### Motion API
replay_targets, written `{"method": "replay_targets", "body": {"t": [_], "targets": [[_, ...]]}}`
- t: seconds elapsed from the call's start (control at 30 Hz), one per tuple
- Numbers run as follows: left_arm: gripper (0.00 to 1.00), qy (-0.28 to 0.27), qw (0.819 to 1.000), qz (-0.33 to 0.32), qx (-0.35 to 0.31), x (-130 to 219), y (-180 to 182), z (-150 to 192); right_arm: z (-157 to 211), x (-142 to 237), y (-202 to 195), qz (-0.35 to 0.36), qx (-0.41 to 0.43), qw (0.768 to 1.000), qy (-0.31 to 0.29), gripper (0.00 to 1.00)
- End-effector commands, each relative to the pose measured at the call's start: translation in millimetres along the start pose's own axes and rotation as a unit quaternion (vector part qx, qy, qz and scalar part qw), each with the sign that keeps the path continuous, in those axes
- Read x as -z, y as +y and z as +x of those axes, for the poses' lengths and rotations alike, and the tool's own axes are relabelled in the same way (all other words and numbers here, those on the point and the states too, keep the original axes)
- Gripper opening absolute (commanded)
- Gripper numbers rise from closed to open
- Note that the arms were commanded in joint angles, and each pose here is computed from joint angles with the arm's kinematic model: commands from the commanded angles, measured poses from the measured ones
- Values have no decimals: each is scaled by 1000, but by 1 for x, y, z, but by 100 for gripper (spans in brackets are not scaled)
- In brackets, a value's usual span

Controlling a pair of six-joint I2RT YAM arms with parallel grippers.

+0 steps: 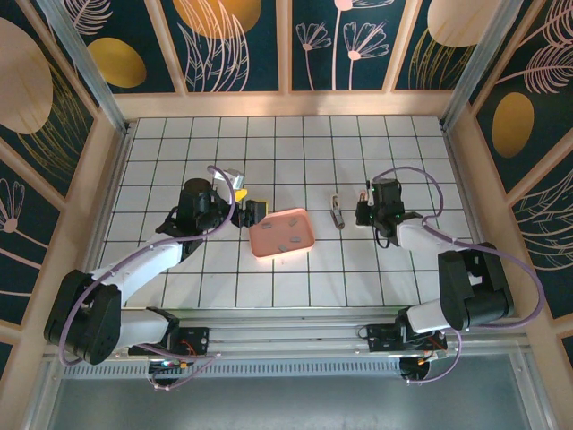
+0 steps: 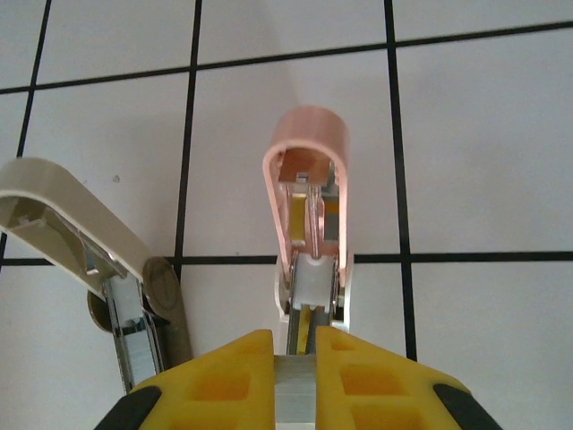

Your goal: Load the staples into the stapler

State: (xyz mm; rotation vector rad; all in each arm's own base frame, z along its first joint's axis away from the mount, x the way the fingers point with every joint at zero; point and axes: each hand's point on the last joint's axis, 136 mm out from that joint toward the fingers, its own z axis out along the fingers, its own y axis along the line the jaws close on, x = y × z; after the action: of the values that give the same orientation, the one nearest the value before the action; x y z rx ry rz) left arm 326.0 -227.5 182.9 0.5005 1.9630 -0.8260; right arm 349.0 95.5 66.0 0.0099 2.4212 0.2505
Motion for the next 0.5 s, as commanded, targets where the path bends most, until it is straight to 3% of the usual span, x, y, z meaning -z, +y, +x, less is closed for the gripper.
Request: {"method": "replay_targets", "body": {"t": [0.0,0.2,0.47], "targets": [[85,-9,1000,-5,-22,-2,2,-1,5,-3,-5,3,-16,1000,-2,14],[86,-10,999,-29,-34,-3,9,-5,2,-1,-4,0,-14,1000,-12,14],[85,-22,997,-51,-49,-10,14,-40,-6,2,-3,1,-7,1000,-25,14]]}}
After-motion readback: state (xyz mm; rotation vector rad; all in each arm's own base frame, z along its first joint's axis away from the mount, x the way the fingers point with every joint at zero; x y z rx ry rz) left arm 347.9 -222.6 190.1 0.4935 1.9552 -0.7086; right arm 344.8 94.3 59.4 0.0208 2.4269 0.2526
